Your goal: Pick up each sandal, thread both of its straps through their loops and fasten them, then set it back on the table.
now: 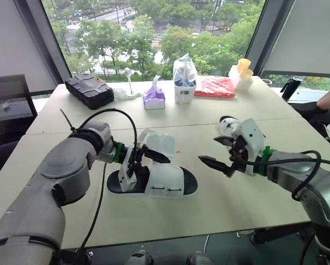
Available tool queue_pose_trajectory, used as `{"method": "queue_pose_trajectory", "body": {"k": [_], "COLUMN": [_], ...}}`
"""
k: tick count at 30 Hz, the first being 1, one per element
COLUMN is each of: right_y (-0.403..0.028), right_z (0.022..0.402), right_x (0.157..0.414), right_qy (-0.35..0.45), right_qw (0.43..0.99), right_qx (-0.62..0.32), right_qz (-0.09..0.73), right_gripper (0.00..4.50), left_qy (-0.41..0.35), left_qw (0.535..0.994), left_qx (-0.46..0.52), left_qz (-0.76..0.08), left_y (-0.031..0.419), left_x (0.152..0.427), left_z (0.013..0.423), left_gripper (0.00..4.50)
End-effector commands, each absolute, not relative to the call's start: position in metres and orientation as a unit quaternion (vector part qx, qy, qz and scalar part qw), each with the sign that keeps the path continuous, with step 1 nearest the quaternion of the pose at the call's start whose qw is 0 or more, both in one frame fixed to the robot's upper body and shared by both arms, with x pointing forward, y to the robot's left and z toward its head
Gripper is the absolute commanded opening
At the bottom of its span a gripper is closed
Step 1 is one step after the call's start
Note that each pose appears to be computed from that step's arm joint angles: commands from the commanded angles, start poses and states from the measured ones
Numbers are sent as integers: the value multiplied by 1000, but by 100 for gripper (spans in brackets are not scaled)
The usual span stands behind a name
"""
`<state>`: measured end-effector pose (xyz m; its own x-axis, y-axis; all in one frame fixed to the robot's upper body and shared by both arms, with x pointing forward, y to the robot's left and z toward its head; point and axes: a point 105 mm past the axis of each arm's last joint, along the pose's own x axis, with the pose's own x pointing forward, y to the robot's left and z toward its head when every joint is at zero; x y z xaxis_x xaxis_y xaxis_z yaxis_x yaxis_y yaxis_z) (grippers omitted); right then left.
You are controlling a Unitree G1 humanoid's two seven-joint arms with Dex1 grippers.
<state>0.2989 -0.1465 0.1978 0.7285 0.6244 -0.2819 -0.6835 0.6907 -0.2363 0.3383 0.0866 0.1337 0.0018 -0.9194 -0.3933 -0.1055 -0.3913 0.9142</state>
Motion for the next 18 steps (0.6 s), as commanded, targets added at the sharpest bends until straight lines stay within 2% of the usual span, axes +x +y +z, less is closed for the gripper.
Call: {"method": "queue_pose_trajectory", "body": {"k": [1,9,16,17,18], "right_y": [-142,-140,-140,-139,-139], "right_z": [209,206,205,205,205], "right_x": [298,300,301,301,301], "right_qy": [64,69,70,70,70], "right_qw": [912,907,904,904,903], "right_qx": [-176,-178,-179,-180,-179], "right_qz": [364,376,382,383,384], "right_gripper": [450,450,450,450,450], "left_qy": [-404,-313,-258,-249,-240], "left_qw": [385,461,502,513,548], "left_qx": [614,642,643,641,630], "left_qz": [-557,-526,-518,-514,-494], "left_y": [92,136,159,163,167], "left_x": [341,351,350,350,355], "left_z": [139,147,146,147,150], "left_gripper": [445,445,445,445,445]}}
